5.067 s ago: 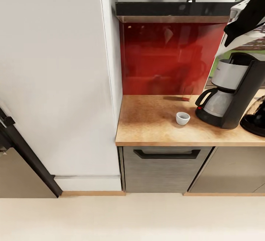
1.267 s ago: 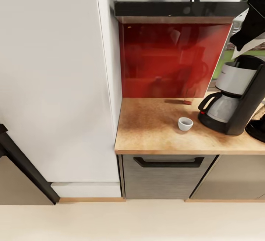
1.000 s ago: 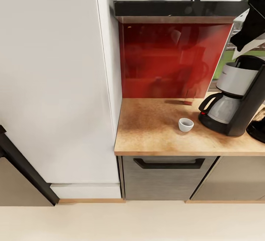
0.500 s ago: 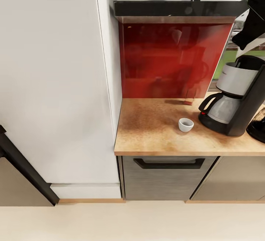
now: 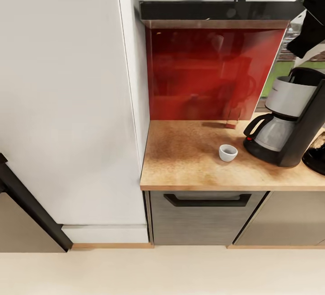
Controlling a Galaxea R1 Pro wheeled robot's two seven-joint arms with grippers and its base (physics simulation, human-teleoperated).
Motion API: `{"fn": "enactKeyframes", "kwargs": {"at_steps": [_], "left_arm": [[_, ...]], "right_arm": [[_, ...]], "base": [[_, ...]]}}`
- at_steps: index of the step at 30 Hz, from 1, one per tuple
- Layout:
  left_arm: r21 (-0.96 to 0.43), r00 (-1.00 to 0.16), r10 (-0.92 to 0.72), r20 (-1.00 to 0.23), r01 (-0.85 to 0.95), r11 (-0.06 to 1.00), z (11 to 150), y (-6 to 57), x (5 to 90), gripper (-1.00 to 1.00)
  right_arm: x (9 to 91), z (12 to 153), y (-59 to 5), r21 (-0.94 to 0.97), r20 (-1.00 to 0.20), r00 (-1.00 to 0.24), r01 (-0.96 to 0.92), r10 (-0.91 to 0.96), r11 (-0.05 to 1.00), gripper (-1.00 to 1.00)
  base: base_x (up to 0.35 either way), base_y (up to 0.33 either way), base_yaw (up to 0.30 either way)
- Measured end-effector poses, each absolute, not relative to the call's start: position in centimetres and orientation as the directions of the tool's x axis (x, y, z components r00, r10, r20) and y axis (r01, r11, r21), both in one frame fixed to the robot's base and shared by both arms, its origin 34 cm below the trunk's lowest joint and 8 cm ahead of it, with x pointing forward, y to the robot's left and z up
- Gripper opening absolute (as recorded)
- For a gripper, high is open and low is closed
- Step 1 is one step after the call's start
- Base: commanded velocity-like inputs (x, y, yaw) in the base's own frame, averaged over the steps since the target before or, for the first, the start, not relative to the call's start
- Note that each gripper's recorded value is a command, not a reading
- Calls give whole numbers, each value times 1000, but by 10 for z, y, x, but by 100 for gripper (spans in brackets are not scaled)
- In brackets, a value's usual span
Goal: Set up a coffee station on the kitchen countertop: keep the coffee maker on the countertop, move the bottle of coffee from the kitchen shelf to the counter next to the coffee maker, place a paper coffee filter on top of the coffee maker, put the saucer next to the coffee maker with the coffee cup on the saucer, and place the electric kettle next to the coffee maker.
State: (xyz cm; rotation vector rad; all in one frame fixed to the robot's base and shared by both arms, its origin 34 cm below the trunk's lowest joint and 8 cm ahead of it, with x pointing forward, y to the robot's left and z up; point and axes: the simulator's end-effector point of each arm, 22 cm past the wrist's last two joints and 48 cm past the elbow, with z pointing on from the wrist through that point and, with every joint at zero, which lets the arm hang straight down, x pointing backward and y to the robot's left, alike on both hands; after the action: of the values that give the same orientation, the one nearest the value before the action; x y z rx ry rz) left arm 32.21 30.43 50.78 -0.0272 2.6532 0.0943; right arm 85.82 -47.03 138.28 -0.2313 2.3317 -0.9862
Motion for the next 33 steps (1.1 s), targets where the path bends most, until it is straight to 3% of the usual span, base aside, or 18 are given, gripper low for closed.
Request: {"fn": "enactKeyframes", "kwargs": {"at_steps": [33], "left_arm": [[62,-884,-3,-467,-36,997,508,304,322,100]], "right_arm": [[861,1371,-473,-711,-436,-820,61,-371,701,-100]], "base": [[43,-24,0]]}}
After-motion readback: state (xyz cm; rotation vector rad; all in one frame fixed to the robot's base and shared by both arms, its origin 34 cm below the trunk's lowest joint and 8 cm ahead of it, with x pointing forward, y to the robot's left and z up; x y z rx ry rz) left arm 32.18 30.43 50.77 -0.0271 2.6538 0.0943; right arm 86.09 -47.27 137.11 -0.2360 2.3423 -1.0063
